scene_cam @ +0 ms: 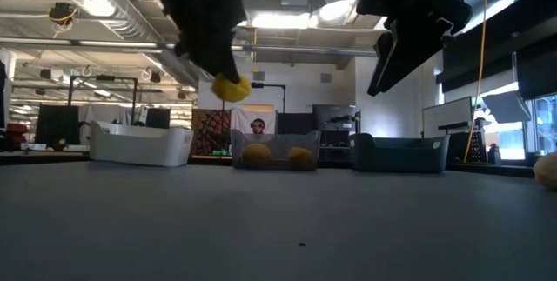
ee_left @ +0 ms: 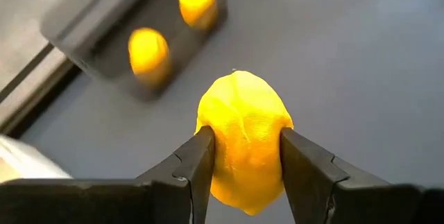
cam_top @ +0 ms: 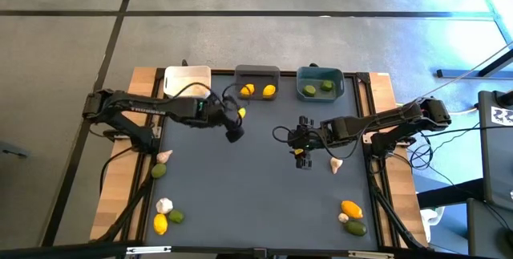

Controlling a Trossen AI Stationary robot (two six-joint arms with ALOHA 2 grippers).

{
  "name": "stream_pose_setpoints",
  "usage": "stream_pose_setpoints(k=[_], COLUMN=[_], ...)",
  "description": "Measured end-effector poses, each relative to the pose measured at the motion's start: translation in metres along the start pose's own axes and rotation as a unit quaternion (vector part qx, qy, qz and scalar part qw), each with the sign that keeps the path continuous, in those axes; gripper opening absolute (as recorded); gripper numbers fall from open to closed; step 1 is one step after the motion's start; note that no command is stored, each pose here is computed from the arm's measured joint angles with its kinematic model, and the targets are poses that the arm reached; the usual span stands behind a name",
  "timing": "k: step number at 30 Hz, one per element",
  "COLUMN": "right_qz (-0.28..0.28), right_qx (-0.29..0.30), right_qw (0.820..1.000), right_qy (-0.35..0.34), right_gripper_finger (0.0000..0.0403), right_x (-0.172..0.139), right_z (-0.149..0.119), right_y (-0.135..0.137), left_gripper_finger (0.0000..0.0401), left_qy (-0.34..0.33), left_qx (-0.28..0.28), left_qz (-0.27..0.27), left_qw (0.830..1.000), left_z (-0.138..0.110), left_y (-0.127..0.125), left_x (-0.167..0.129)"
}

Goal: Sort produce into baskets
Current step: Put the lemon into the black bin

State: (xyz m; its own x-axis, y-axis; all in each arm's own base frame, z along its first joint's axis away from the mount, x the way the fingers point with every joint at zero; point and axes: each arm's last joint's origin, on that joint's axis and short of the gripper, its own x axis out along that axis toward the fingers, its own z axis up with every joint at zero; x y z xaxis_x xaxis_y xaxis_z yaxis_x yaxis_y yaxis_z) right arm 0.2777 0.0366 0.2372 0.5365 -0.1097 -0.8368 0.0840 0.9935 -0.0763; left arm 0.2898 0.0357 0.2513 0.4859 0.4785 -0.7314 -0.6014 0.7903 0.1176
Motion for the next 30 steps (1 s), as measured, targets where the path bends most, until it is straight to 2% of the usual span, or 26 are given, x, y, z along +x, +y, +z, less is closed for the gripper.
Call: stream_pose_setpoints(k=[12,17,21,30], right_qz=[0.0,0.0,0.0,0.0], right_qx=[0.0,0.0,-0.002,-0.002], right_qw=[1.0,1.0,1.0,1.0], right_qy=[0.0,-0.001,-0.003,-0.003], right_gripper_finger=[0.0257,0.0257,0.0257,0.0257], right_x=[0.0,0.0,0.0,0.0], right_z=[0.0,0.0,0.001,0.001], right_y=[0.0,0.0,0.0,0.0], left_gripper_finger=[0.0139,0.0139,0.0139,0.0139], left_qy=[-0.089,-0.11,-0.112,-0.103], left_qx=[-0.056,-0.059,-0.062,-0.069], left_qz=[0.043,0.065,0.085,0.092], left_qw=[0.994,0.99,0.988,0.988], left_z=[0.035,0.044,0.047,0.044], left_y=[0.049,0.067,0.078,0.096], left_x=[0.023,0.032,0.05,0.104])
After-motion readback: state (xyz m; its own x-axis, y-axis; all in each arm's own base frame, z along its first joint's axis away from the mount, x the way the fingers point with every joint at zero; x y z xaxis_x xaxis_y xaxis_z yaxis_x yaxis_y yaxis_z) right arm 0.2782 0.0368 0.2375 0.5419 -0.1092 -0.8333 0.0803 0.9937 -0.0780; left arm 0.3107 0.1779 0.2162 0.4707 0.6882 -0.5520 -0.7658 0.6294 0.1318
